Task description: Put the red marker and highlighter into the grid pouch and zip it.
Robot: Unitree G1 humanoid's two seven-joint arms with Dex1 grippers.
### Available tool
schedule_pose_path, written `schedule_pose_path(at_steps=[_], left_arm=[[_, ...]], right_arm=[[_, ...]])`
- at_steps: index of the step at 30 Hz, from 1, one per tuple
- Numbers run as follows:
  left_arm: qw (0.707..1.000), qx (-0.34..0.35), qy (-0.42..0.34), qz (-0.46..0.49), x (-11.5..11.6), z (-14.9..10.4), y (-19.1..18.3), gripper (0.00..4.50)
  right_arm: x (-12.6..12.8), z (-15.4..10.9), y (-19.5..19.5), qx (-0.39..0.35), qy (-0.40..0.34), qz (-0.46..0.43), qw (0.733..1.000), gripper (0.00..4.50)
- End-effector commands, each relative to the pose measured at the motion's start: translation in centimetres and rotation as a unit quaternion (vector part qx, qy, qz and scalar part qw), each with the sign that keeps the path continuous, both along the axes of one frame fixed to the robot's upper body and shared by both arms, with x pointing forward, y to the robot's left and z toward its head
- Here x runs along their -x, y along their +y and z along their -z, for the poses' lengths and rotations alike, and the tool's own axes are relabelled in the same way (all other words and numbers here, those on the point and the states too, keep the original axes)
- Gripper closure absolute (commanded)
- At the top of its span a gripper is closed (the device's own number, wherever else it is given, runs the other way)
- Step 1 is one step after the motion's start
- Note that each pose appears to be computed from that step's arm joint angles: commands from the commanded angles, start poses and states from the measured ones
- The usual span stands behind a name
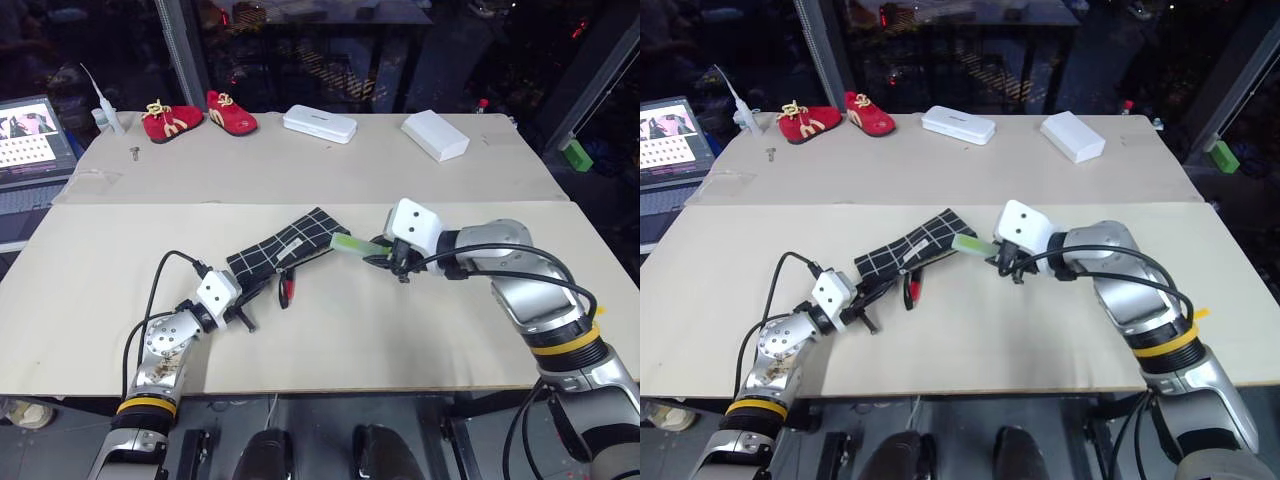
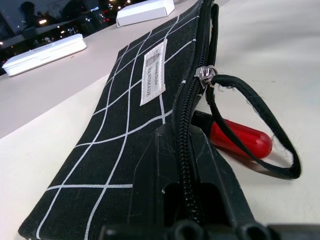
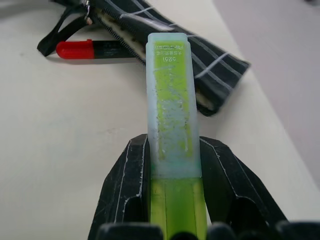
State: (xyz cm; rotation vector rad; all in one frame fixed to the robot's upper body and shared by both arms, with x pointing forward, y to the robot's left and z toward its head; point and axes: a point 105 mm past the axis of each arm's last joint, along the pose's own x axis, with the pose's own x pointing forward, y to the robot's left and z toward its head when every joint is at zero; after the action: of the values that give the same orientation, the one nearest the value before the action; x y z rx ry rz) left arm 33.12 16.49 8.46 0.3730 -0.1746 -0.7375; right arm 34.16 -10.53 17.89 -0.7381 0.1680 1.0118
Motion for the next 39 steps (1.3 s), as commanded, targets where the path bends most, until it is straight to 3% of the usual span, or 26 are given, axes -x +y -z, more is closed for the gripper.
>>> schedule_pose_path(at_steps=[1, 17, 26, 39], left_arm=[[1.000, 0.004, -0.030, -0.002, 0.2, -1.4, 0.4, 4.50], [0.999, 0.006, -0.033, -0.006, 0.6, -1.6, 0.2, 4.50], [1.000, 0.006, -0.029, -0.002, 0.5, -1.5, 0.0, 4.50], [1.000, 0.008, -0.026, 0.000, 0.4, -1.4, -0.1, 4.50]], right_arm=[[0.1, -0.1, -0.2, -0.002, -0.004, 0.003, 1.000, 3.47], [-3.7, 1.1, 1.2, -0.003, -0.003, 0.057, 0.998, 3.47], [-2.9, 2.3, 4.8, 0.081, -0.043, -0.017, 0.996, 3.47], [-2.0, 0.7, 11.5, 0.090, -0.086, -0.114, 0.986, 3.47]])
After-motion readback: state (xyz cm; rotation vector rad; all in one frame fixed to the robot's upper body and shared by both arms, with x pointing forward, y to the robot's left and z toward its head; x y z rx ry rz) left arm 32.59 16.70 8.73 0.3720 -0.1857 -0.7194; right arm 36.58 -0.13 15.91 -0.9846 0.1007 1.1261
